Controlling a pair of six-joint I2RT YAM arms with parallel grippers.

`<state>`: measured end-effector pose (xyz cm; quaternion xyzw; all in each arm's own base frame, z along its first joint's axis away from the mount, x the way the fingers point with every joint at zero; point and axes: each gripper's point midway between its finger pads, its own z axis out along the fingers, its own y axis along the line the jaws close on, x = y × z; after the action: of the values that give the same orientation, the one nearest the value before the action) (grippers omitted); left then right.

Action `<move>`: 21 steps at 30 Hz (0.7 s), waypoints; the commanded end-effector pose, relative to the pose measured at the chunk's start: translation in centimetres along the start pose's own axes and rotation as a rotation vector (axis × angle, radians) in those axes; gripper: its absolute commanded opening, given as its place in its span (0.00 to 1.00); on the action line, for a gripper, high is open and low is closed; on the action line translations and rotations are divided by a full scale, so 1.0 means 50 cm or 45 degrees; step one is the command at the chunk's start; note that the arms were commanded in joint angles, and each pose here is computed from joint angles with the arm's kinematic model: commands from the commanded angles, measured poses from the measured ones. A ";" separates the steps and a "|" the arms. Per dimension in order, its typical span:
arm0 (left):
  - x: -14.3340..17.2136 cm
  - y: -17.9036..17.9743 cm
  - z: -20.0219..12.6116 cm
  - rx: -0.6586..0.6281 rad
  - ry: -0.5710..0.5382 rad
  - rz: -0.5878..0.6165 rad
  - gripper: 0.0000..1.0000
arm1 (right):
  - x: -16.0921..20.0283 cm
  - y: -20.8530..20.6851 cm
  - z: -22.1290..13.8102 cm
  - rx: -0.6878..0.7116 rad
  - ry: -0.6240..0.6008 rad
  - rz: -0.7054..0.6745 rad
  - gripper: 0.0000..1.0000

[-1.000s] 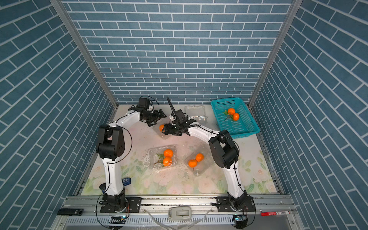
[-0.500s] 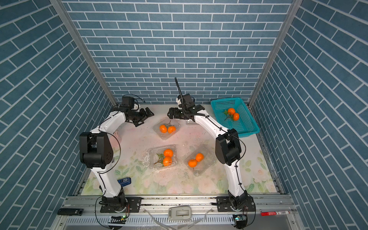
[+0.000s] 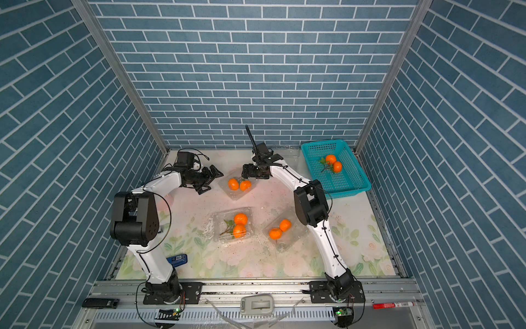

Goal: Take oranges out of containers
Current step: Adjust the packing box at the center of the board.

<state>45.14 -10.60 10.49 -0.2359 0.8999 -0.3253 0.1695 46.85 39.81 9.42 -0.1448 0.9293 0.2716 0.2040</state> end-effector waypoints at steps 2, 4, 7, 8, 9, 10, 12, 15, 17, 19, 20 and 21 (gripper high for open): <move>0.028 -0.034 -0.004 0.103 -0.009 -0.033 0.99 | 0.017 0.018 0.008 -0.003 0.034 -0.058 0.89; 0.038 -0.039 -0.002 0.117 -0.015 -0.039 0.99 | 0.021 0.022 0.008 -0.002 0.039 -0.055 0.89; 0.048 -0.043 0.009 0.131 -0.002 -0.054 0.99 | 0.025 0.029 0.003 -0.009 0.043 -0.037 0.88; 0.048 -0.043 0.013 0.129 0.000 -0.056 0.99 | 0.027 0.031 0.001 -0.012 0.044 -0.028 0.87; 0.048 -0.042 0.018 0.128 0.001 -0.061 0.99 | 0.027 0.034 -0.004 -0.017 0.039 -0.017 0.86; 0.047 -0.043 0.023 0.132 0.002 -0.067 0.99 | 0.029 0.037 -0.006 -0.023 0.037 -0.007 0.85; 0.043 -0.045 0.035 0.133 0.007 -0.071 0.99 | 0.033 0.045 -0.016 -0.042 0.025 0.013 0.83; 0.033 -0.052 0.052 0.131 0.017 -0.073 0.99 | 0.038 0.052 -0.031 -0.048 0.012 0.044 0.80; 0.026 -0.060 0.060 0.131 0.019 -0.066 0.99 | 0.045 0.057 -0.038 -0.059 0.012 0.061 0.79; 0.017 -0.066 0.066 0.125 0.021 -0.063 0.99 | 0.050 0.064 -0.042 -0.078 0.009 0.072 0.79; 0.013 -0.072 0.068 0.130 0.021 -0.059 0.99 | 0.054 0.068 -0.044 -0.085 0.007 0.077 0.79; 0.008 -0.074 0.070 0.128 0.019 -0.059 0.99 | 0.059 0.070 -0.044 -0.086 0.010 0.082 0.78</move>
<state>46.69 -14.56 9.43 -0.2535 0.8789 -0.3708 0.1607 42.95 40.35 8.87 -0.1326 0.9325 0.2857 0.1767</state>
